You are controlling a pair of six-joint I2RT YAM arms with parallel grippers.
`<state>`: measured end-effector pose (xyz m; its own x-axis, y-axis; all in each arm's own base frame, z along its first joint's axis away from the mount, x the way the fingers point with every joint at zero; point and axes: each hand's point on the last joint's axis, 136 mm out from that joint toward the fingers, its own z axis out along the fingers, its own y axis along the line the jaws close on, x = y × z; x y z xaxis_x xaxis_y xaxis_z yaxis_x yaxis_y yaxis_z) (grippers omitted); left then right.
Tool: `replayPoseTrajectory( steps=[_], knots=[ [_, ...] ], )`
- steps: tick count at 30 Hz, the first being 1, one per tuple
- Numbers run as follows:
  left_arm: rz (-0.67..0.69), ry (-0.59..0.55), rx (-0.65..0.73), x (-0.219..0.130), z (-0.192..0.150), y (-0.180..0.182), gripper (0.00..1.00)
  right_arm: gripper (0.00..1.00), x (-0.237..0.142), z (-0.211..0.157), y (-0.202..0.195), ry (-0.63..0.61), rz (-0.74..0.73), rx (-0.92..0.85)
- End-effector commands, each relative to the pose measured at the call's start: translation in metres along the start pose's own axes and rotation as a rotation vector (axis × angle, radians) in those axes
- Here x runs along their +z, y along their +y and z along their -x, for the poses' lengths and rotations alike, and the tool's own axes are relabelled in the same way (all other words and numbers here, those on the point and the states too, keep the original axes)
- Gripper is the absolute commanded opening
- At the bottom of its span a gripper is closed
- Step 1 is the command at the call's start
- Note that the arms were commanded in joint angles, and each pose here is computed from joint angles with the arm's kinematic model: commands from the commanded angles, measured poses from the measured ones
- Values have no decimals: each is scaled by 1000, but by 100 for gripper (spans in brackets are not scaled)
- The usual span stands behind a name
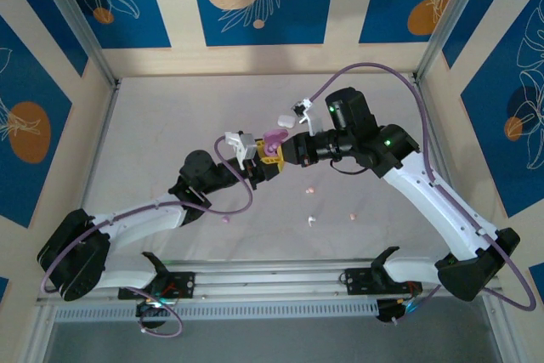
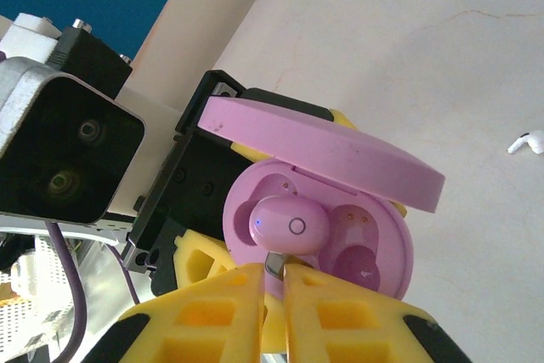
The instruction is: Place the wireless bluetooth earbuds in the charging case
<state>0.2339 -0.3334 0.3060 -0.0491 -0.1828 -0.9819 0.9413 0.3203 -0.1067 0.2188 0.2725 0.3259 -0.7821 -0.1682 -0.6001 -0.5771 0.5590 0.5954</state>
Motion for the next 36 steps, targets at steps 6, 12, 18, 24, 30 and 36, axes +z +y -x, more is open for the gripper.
replayPoseTrajectory(
  steps=[6,12,18,24,30,36],
  knots=[
    [-33,-61,45,-3,18,-13,33,16,-10,3,-4,-4,-54,-8],
    [-36,-60,43,-3,18,-13,33,16,-9,4,-11,-9,-90,-5],
    [-48,-56,41,-3,17,-15,33,16,-7,12,-13,-38,-101,-8],
    [-49,-51,42,-3,17,-15,33,16,-5,19,-16,-56,-116,-7],
    [-47,-53,44,-3,18,-15,33,16,-1,20,-12,-47,-84,-5],
    [-49,-52,44,-3,17,-15,33,17,1,21,-8,-47,-56,-4]
  ],
)
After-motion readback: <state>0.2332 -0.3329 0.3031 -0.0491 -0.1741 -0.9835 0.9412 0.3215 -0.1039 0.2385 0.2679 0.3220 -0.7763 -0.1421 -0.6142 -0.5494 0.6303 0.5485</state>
